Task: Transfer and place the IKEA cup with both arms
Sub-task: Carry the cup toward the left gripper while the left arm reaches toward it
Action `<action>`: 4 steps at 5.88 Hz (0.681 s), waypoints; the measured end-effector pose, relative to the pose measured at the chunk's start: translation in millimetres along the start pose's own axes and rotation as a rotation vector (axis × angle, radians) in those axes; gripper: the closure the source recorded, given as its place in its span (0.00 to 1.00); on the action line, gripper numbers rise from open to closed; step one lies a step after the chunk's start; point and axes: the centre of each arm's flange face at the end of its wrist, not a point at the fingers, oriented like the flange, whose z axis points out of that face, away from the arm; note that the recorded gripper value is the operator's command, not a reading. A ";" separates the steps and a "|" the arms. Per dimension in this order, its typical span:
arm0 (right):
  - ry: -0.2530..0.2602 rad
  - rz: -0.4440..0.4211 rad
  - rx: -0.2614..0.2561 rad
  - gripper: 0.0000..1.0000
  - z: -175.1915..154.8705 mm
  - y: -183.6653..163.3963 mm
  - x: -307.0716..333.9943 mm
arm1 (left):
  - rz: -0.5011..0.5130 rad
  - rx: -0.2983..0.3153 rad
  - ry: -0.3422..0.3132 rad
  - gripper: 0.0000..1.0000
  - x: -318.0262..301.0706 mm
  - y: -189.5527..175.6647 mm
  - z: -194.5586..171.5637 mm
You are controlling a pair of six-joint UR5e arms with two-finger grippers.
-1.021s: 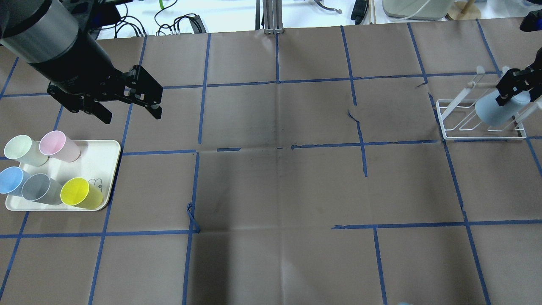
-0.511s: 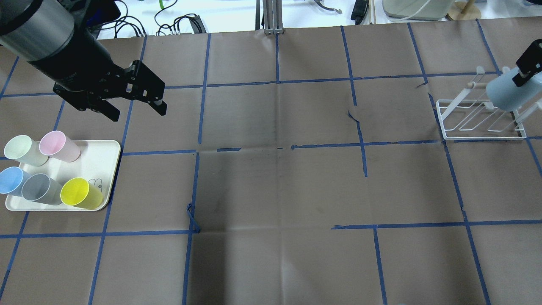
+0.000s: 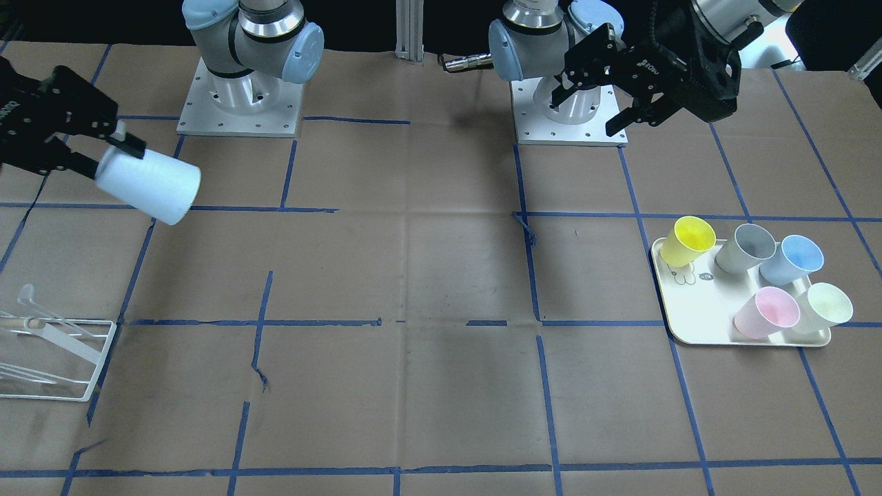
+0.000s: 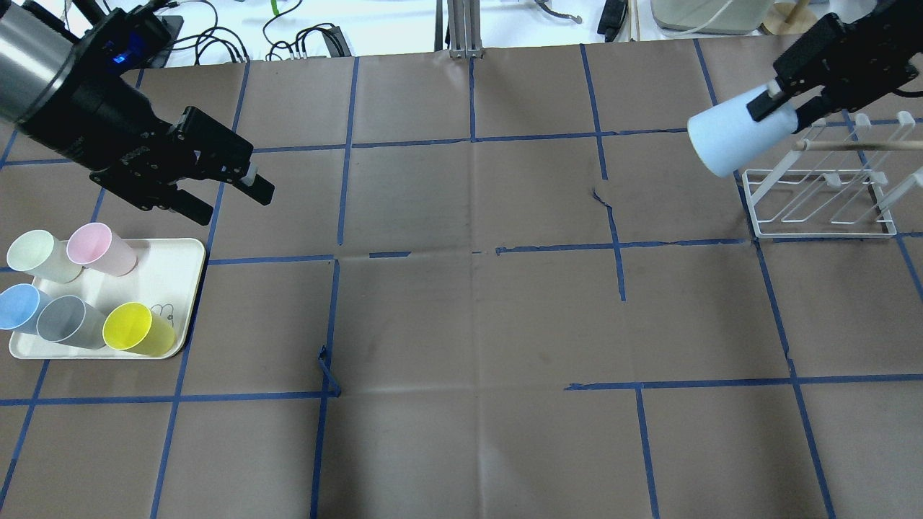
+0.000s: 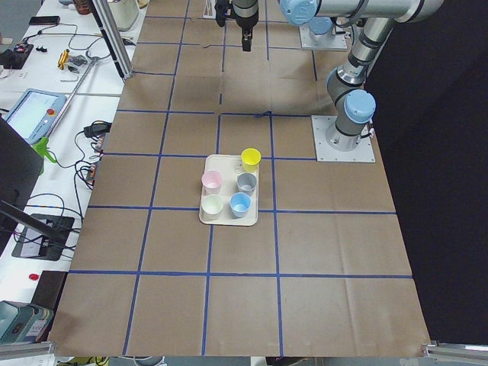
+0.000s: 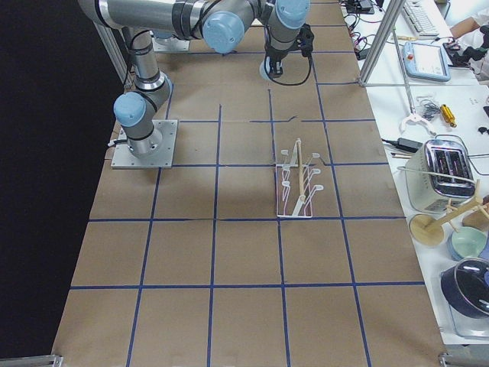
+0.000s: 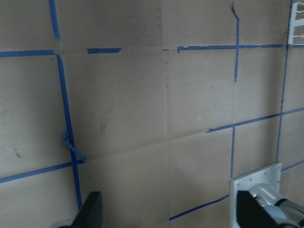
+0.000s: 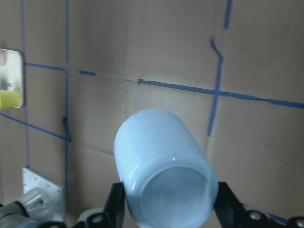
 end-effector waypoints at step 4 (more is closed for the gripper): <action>-0.768 0.139 0.074 0.68 188.4 -4.1 -76.0 | -0.054 0.110 0.527 0.02 -43.7 -5.6 38.5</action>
